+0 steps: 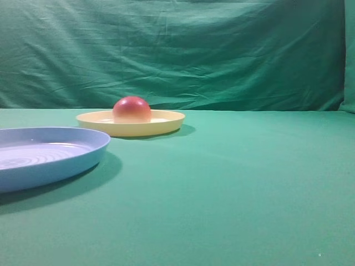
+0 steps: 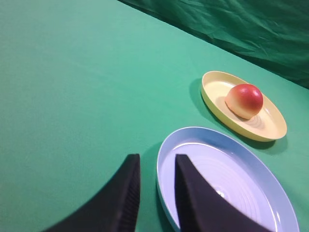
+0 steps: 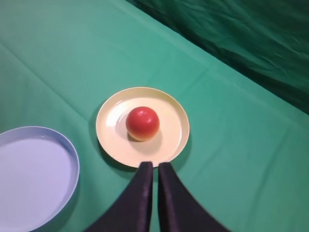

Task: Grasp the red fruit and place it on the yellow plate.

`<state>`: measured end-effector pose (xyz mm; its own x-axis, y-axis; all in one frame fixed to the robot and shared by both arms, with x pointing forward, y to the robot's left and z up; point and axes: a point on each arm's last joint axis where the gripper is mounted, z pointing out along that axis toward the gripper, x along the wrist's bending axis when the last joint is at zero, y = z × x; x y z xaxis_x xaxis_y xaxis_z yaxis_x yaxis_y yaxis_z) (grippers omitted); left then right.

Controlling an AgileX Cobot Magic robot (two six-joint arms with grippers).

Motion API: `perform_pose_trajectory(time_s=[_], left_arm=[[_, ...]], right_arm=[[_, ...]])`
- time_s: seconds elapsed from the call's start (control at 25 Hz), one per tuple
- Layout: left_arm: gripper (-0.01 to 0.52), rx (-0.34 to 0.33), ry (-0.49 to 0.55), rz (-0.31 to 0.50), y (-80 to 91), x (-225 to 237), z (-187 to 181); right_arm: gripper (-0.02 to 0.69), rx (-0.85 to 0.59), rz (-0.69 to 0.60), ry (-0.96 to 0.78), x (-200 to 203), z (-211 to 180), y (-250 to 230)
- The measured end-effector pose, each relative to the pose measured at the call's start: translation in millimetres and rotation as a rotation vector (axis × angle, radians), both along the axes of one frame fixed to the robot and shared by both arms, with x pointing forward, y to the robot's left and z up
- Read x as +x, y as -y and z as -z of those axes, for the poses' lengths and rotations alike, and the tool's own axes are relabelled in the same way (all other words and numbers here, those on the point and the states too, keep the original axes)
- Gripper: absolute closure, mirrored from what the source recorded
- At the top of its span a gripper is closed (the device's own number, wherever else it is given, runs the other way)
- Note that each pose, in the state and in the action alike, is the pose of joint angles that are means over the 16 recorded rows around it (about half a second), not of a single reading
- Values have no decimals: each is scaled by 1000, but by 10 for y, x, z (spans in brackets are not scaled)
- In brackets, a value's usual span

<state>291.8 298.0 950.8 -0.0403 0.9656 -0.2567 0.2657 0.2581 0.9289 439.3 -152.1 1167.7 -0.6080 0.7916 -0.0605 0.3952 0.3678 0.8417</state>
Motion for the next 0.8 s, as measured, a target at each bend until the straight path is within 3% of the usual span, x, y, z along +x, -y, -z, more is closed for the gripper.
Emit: perform_pose_trajectory(time_s=[0.4, 0.8], left_arm=[[357, 0, 0, 0, 0, 0, 0], [357, 0, 0, 0, 0, 0, 0]], right_arm=[[665, 117, -2, 74, -1034, 496, 734], [665, 128, 11, 101, -1465, 732, 1067]])
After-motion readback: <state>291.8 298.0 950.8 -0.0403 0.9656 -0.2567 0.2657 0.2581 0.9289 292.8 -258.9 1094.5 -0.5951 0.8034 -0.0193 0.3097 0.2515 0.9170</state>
